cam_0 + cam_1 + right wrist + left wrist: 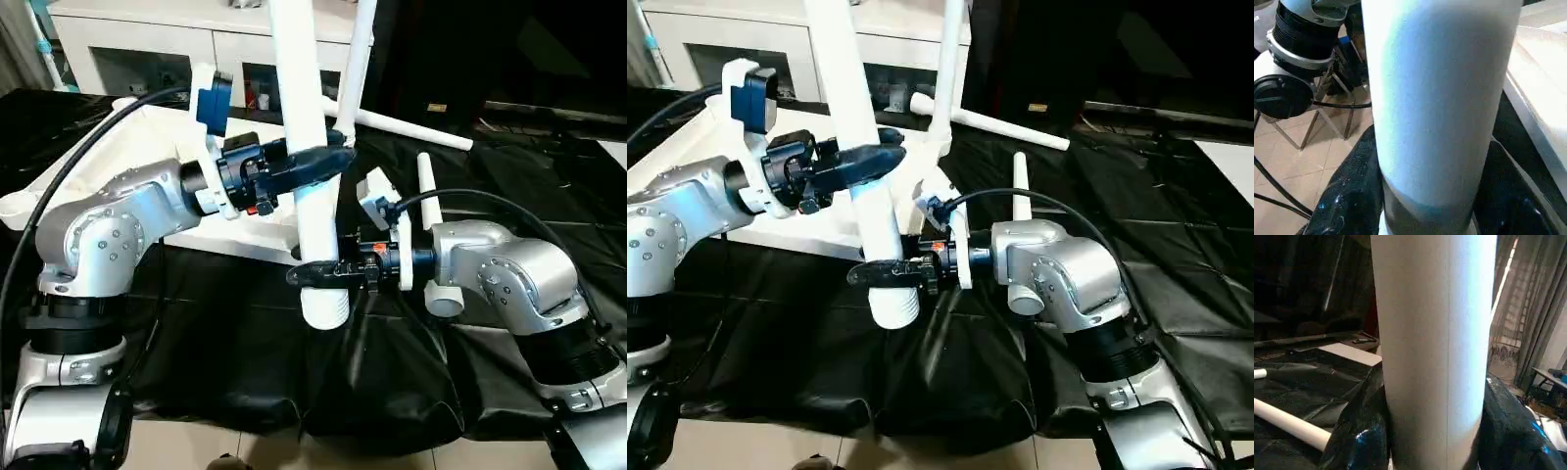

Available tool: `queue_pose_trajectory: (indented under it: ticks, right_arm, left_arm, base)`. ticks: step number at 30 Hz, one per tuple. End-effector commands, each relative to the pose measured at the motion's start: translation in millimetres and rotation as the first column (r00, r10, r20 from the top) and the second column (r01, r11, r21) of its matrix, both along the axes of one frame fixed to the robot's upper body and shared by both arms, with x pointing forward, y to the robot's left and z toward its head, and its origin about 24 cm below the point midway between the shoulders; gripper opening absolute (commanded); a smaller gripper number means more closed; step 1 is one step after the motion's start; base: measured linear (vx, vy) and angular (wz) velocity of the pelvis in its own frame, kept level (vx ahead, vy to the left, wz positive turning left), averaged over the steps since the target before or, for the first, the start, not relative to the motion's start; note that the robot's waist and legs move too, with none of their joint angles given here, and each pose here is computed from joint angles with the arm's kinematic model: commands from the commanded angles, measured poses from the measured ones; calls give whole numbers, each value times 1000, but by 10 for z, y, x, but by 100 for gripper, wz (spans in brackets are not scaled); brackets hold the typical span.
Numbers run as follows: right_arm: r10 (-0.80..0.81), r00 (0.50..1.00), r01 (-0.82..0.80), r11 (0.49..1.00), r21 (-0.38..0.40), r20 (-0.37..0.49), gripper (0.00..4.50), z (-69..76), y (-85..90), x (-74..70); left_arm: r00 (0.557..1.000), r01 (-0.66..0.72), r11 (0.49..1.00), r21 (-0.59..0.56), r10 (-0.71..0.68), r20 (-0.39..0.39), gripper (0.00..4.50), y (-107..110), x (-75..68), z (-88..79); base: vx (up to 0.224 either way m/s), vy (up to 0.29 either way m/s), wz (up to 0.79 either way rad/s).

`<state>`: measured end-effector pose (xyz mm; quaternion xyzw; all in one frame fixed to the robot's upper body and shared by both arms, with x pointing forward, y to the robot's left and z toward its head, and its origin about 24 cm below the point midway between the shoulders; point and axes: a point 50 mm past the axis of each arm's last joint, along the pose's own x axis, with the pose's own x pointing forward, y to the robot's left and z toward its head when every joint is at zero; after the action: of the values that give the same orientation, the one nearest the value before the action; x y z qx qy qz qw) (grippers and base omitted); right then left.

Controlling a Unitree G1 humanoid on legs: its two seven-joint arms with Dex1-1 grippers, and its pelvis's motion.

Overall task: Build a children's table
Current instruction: Rotate table base

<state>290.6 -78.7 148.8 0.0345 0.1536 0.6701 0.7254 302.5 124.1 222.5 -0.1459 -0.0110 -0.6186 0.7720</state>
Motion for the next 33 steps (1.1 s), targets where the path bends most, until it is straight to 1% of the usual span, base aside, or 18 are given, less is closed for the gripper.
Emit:
queue_pose_trajectory:
  ticks: [1, 2, 4, 5, 9, 16, 24, 32, 33]
  right_arm:
    - [18, 1000, -18, 1000, 13, -1, 258, 1, 3, -3]
    - [23, 1000, -23, 1000, 21, -1, 261, 12, 5, 0]
    - [44, 999, -45, 999, 25, 14, 291, 30, 5, -8]
    - [45, 999, -45, 999, 25, 15, 291, 31, 5, -8]
    - [88, 995, -89, 996, 9, 42, 327, 39, 9, -32]
    - [111, 993, -112, 994, 9, 44, 329, 51, 12, -43]
    - [130, 991, -131, 991, 14, 40, 329, 62, 26, -22]
    - [139, 990, -140, 990, 16, 21, 329, 48, 15, -18]
    - [139, 990, -140, 990, 16, 20, 312, 48, 15, -18]
  left_arm:
    - [998, 2, 1000, -2, -2, 63, 186, 5, -1, 129]
    - [998, 8, 1000, 4, -8, 68, 185, 7, -6, 131]
    - [997, 23, 1000, 18, -24, 73, 184, 2, -21, 130]
    - [997, 23, 1000, 19, -24, 73, 184, 2, -22, 130]
    - [995, 63, 995, 71, -69, 76, 184, -30, -50, 99]
    - [992, 95, 992, 85, -101, 75, 183, -60, -72, 100]
    - [979, 174, 980, 99, -182, 87, 182, -122, -128, 111]
    - [977, 181, 979, 91, -190, 101, 182, -123, -130, 137]
    - [977, 181, 979, 91, -190, 102, 182, -123, -130, 137]
  base:
    - [0, 0, 0]
    - [0, 0, 0]
    - [0, 0, 0]
    - [0, 0, 0]
    - [0, 0, 0]
    - [0, 0, 0]
    - [0, 0, 0]
    - [0, 0, 0]
    - [0, 0, 0]
